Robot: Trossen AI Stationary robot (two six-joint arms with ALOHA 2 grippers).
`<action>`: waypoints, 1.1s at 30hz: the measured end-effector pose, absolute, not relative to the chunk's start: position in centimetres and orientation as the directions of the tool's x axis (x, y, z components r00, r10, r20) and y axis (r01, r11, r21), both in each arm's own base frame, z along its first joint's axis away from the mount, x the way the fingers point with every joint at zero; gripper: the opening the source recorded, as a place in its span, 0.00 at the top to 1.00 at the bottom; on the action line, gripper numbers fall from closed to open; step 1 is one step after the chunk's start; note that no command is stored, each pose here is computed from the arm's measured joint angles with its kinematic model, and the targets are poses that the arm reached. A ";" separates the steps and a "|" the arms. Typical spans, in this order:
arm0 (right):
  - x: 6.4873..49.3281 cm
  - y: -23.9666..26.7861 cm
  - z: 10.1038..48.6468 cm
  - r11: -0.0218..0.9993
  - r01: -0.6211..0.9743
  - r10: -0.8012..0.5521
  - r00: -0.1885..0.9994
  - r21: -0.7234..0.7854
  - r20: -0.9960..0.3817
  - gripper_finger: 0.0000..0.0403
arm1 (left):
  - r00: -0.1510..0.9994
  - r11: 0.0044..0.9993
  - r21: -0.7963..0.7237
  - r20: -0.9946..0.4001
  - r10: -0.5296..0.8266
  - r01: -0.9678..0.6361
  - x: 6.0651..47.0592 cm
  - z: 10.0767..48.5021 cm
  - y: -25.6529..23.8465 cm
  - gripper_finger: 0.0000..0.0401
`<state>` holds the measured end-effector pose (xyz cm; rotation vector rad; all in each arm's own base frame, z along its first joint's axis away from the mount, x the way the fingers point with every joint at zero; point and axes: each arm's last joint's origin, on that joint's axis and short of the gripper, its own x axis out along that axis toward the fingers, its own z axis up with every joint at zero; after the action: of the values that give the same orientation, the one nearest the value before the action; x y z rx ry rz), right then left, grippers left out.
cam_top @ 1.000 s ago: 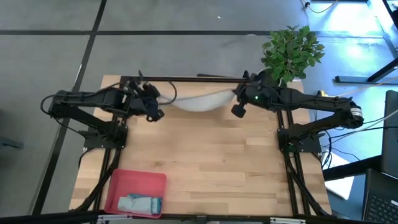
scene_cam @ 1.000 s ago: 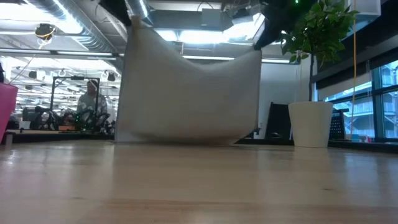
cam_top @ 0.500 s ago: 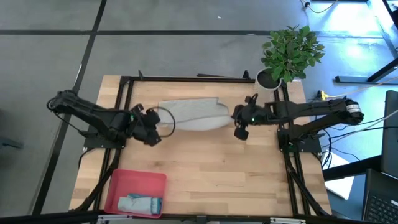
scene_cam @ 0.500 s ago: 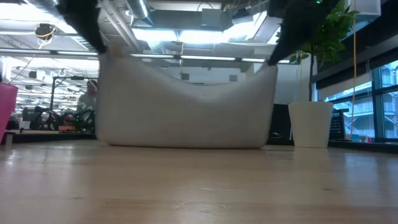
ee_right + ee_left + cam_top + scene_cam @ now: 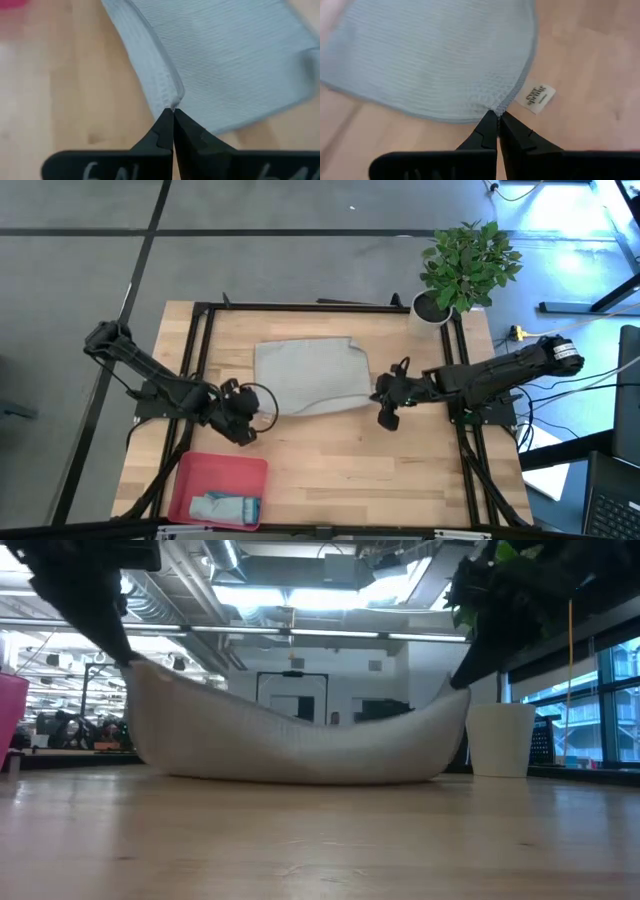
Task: Roll microfiber towels into tight, uniform cylinder then place into a basket
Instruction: Fold the gray towel
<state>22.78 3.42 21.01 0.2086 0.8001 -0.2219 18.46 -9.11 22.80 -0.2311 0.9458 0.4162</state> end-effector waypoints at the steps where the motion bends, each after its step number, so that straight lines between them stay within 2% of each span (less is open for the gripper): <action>1: 22.7 3.5 20.7 0.955 0.272 -0.107 0.685 0.117 -0.721 0.99 | 0.521 0.902 -0.026 -0.823 0.225 -0.431 18.4 22.6 -9.3 1.00; 10: 21.5 5.0 18.3 0.934 0.285 -0.034 0.673 0.216 -0.739 0.99 | 0.530 0.898 -0.152 -0.842 0.101 -0.413 17.6 20.9 -10.9 1.00; 19: 20.9 6.7 18.0 0.934 0.253 0.017 0.673 0.251 -0.740 0.99 | 0.486 0.886 -0.162 -0.870 0.080 -0.435 17.2 19.6 -12.1 1.00; 25: 21.4 5.7 18.5 0.940 0.317 -0.144 0.707 0.129 -0.692 0.99 | 0.516 0.865 -0.102 -0.834 0.194 -0.490 17.6 19.7 -11.2 1.00; 33: 22.1 2.1 18.6 0.893 0.449 -0.346 0.668 -0.013 -0.659 0.99 | 0.471 0.795 0.037 -0.789 0.395 -0.605 18.0 19.6 -8.7 1.00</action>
<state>22.05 2.14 18.61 0.1553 0.7088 -0.4503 17.98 -8.69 19.61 -0.2627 0.8882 0.6214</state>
